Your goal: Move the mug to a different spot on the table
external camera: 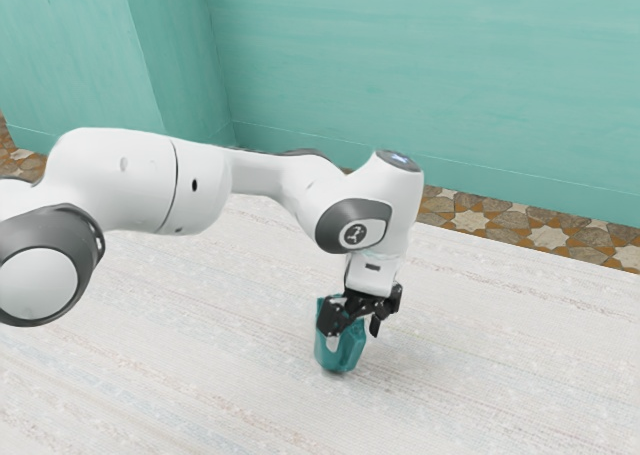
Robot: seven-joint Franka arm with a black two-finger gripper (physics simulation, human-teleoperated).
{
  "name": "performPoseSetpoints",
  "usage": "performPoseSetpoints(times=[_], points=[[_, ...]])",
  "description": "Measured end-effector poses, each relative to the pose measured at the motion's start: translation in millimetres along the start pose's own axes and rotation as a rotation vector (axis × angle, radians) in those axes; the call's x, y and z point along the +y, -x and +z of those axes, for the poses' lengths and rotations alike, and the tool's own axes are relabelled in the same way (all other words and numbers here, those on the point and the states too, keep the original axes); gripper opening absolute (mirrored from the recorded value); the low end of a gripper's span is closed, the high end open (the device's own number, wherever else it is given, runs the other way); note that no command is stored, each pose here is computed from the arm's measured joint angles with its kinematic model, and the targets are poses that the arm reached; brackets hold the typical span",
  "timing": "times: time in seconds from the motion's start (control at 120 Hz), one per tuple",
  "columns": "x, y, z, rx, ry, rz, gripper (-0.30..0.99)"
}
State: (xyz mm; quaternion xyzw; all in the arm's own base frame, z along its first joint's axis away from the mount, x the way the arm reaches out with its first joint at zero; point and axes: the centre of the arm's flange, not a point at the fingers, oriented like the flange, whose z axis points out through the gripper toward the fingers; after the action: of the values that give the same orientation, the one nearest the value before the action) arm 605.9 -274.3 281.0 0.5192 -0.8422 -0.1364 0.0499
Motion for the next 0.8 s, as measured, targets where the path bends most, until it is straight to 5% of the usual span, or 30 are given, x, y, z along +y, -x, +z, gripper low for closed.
performPoseSetpoints(times=[0.325,0.575,0.692,0.8], points=[[19,0,-8,0.017,-0.048,0.072,0.25],[31,2,-16,0.038,-0.109,0.089,0.11],[37,3,-27,0.019,-0.145,0.095,0.04],[43,10,-41,-0.060,-0.180,0.103,0.01]])
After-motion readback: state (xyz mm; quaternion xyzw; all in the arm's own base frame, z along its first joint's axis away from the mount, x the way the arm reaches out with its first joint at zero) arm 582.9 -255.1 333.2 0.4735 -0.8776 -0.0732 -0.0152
